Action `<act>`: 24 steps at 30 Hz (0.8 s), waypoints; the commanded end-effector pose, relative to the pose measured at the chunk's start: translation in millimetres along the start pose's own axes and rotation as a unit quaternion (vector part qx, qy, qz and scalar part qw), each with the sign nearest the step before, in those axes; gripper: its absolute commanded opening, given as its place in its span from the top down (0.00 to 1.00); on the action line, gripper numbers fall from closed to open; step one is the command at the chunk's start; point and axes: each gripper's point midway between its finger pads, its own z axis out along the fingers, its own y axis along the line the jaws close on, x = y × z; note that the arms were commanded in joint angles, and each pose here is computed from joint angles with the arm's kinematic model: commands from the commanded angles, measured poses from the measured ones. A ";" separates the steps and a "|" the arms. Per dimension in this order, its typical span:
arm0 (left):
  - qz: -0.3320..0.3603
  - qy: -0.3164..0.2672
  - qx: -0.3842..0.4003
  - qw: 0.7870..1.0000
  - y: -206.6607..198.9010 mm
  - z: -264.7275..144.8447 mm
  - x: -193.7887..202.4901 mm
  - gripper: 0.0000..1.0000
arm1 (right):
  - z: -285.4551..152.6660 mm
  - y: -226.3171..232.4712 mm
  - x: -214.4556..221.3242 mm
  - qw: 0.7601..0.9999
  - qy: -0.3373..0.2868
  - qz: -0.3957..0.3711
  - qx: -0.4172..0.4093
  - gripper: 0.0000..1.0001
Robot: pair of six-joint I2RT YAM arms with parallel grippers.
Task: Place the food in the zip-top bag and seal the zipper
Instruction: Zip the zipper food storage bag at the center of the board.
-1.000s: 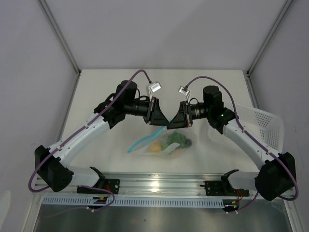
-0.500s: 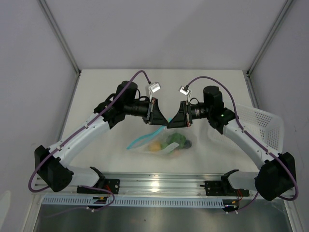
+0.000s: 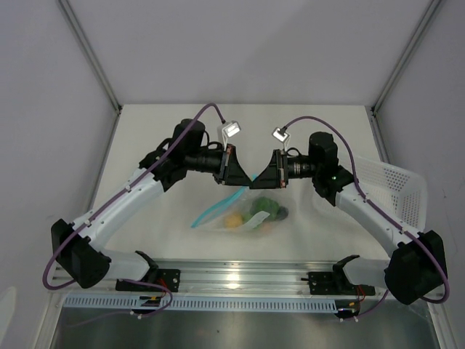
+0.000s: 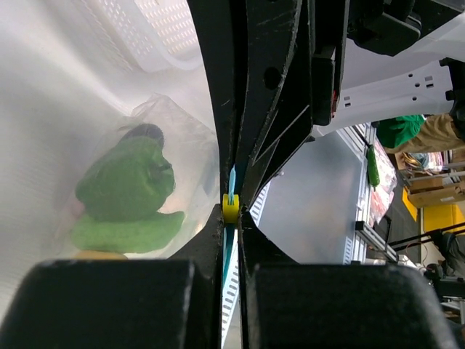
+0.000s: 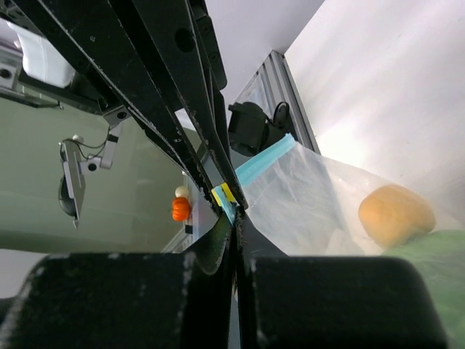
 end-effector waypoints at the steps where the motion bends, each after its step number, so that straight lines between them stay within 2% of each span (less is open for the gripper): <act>1: 0.001 0.021 0.006 1.000 -4.1 -3.1 3.3 0.99 | -5.1 19.3 -28.1 0.998 -0.056 -0.027 -0.007 1.00; 11: 0.002 0.031 0.013 0.999 -6.4 -2.1 1.4 0.99 | -21.1 11.0 -48.4 0.994 -0.105 0.013 0.008 1.00; 24: -0.018 0.043 -0.010 0.999 -0.6 -18.3 37.7 0.99 | -33.6 -5.0 -46.4 0.989 -0.143 0.037 0.022 1.00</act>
